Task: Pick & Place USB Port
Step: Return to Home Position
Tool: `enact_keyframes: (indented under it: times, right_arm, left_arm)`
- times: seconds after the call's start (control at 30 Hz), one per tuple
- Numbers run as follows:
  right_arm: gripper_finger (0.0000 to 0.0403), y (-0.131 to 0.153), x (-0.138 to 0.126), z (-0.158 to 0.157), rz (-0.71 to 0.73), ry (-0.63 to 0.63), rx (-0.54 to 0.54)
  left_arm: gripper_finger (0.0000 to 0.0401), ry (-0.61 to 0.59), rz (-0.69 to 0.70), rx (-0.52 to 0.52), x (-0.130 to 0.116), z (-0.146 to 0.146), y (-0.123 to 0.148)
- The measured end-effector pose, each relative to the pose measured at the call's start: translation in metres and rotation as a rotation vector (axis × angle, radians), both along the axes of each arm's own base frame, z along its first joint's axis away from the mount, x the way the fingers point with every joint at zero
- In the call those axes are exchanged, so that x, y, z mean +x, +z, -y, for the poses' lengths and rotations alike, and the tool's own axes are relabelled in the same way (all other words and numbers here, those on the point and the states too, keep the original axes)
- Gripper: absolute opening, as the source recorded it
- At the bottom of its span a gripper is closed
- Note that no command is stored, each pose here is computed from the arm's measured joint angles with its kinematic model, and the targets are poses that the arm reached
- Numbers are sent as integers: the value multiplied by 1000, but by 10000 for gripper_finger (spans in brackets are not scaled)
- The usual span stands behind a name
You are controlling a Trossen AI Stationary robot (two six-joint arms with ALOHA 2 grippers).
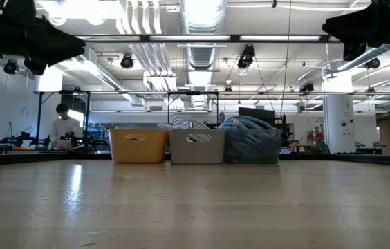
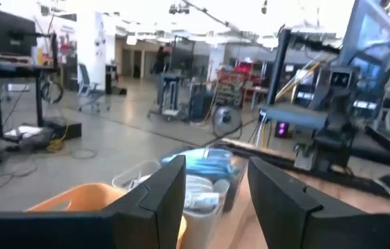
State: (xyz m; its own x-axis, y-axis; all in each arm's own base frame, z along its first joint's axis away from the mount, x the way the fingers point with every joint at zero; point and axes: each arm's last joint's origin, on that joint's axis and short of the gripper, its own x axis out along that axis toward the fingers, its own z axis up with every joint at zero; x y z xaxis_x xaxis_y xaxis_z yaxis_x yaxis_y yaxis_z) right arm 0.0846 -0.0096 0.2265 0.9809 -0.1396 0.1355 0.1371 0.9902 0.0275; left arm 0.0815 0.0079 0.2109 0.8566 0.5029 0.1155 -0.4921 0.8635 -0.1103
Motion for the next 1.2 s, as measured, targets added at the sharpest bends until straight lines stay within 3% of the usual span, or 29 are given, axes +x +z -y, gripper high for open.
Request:
enact_keyframes:
  times: [0.17, 0.67, 1.2]
  right_arm:
    - [69, -3, -4, -3, 32, 74, -11]
    - [66, -12, -1, -2, -27, 83, 17]
    - [64, -41, 7, -2, -97, 85, 94]
  left_arm:
    - [161, -9, -1, 2, 1, 0, -3]
    - [161, -36, -21, 32, 5, 2, -12]
    - [161, -106, -33, 57, 12, 4, -33]
